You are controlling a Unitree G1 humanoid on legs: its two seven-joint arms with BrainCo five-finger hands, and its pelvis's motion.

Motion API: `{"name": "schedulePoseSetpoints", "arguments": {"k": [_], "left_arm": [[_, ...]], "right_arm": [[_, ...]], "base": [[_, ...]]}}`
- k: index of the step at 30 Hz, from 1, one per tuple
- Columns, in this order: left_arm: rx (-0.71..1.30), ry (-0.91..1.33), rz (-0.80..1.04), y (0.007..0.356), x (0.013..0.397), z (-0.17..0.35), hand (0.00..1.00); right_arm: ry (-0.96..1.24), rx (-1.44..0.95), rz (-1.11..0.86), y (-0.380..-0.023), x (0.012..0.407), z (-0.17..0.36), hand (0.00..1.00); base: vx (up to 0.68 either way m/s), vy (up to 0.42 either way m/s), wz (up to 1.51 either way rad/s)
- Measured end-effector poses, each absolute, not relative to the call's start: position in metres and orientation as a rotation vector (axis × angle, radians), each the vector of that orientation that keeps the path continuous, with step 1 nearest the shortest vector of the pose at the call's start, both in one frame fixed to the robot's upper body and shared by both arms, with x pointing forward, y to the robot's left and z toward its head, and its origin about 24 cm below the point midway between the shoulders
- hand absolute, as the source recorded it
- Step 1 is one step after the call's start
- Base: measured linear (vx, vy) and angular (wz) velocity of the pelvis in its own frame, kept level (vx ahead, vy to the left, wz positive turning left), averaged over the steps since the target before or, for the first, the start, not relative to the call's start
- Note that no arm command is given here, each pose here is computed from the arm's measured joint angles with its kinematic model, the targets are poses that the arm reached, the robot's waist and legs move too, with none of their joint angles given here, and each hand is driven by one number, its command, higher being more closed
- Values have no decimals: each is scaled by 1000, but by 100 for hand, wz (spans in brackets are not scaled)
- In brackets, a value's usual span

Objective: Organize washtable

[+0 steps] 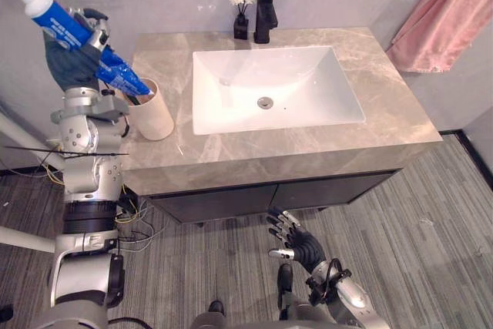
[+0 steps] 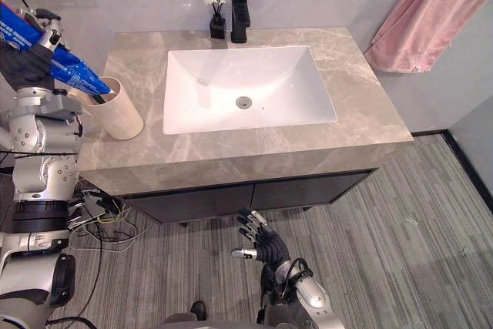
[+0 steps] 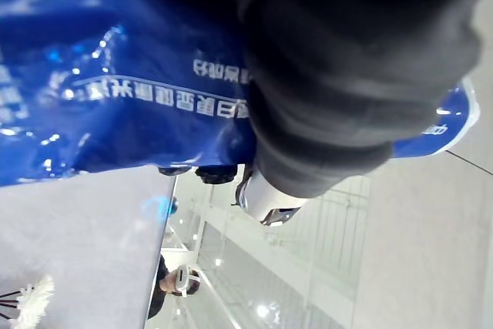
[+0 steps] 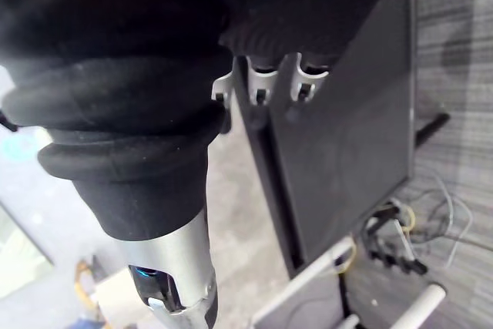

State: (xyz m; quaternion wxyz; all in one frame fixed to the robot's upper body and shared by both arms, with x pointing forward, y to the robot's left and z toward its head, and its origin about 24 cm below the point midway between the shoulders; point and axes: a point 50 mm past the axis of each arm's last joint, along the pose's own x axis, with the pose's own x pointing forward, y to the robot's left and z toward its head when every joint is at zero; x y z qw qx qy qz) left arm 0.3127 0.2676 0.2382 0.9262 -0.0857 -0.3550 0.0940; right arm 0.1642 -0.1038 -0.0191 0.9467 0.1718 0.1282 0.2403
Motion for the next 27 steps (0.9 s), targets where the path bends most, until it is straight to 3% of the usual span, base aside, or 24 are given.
{"name": "schedulePoseSetpoints", "arguments": {"k": [27], "left_arm": [[-223,-725,226,271,314,234,100]], "right_arm": [[271,342,504,-104,161,-21,0]], "base": [[1,5,-3]]}}
